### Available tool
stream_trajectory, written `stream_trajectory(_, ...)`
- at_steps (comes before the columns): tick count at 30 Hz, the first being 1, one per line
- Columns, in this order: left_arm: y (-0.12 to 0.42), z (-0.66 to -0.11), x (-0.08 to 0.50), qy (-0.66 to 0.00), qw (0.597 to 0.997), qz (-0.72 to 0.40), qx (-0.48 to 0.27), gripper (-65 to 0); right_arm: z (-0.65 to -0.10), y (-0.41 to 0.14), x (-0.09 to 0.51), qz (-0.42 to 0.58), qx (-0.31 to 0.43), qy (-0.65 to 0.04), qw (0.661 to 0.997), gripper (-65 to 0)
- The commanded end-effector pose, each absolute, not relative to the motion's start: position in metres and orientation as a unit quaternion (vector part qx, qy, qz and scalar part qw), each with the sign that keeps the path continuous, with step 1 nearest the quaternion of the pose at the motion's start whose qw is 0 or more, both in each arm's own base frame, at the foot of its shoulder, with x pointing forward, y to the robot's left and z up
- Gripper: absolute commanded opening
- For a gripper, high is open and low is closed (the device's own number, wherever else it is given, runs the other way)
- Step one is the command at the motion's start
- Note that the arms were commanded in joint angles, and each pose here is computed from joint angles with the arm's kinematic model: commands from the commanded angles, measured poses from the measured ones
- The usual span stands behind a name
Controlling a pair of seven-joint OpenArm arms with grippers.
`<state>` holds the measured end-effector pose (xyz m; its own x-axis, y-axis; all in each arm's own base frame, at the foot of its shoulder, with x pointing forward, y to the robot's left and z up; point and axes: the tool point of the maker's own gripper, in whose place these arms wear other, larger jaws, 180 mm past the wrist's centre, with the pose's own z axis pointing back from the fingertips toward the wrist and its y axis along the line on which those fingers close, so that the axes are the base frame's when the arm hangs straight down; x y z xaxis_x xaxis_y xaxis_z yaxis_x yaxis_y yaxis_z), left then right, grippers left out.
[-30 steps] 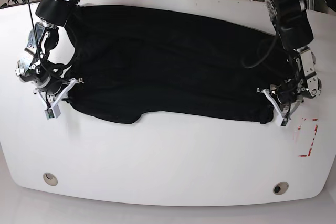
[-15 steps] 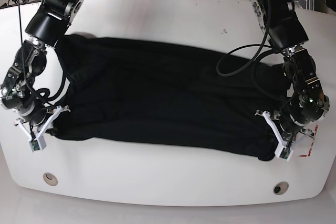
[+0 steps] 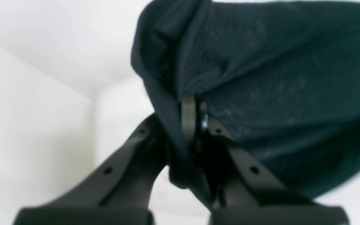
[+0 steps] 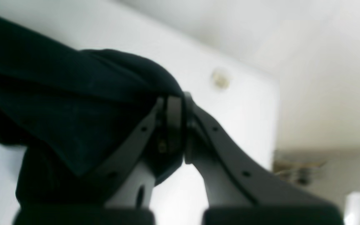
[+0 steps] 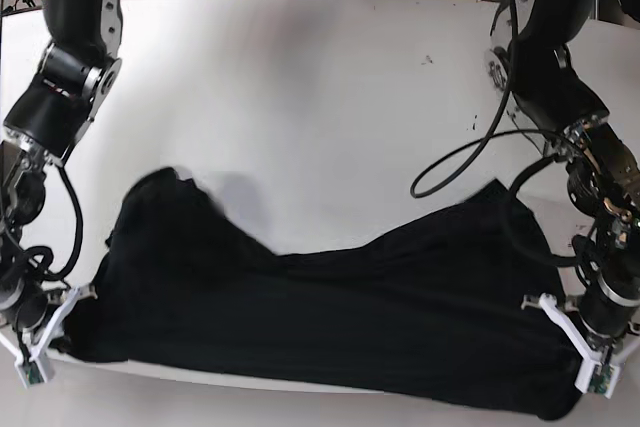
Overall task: Fold the T-shirt properly
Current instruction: 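Lift the black T-shirt with both grippers and swing it across the table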
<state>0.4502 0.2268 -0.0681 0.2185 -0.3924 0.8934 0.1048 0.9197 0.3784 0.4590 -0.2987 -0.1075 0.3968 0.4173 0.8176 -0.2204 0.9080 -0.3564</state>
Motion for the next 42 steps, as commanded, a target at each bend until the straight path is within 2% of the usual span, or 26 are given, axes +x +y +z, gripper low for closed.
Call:
stream_trajectory(1, 0.233, -0.008, 0.45, -0.659, 0.726, -0.14, 0.135, -65.0, -0.047, -0.306, 0.464, 0.197, -0.132, -0.56, 0.794, -65.0)
stream_trajectory(6, 0.244, 0.07, 0.446, -0.716, 0.673, -0.112, 0.15, -65.0, 0.022, -0.3, 0.477, 0.221, -0.166, -0.588, 0.76, -65.0)
stream_trajectory(12, 0.249, 0.143, 0.451, -0.756, 0.635, -0.091, 0.128, -65.0, 0.102, -0.301, 0.484, 0.222, -0.185, -0.616, 0.733, -65.0)
stream_trajectory(16, 0.249, 0.163, 0.456, -0.767, 0.626, -0.09, 0.114, -65.0, 0.144, -0.305, 0.476, 0.215, -0.201, -0.636, 0.714, -65.0)
stream_trajectory(22, 0.247, 0.157, 0.456, -0.772, 0.618, -0.094, 0.115, -65.0, 0.161, -0.313, 0.464, 0.206, -0.224, -0.628, 0.717, -65.0)
stream_trajectory(30, 0.24, 0.103, 0.456, -0.745, 0.646, -0.109, 0.124, -65.0, 0.119, -0.336, 0.449, 0.19, -0.248, -0.598, 0.738, -65.0)
stream_trajectory(42, 0.226, -0.039, 0.456, -0.653, 0.739, -0.133, 0.101, -65.0, -0.048, -0.357, 0.405, 0.164, -0.209, -0.524, 0.809, -65.0)
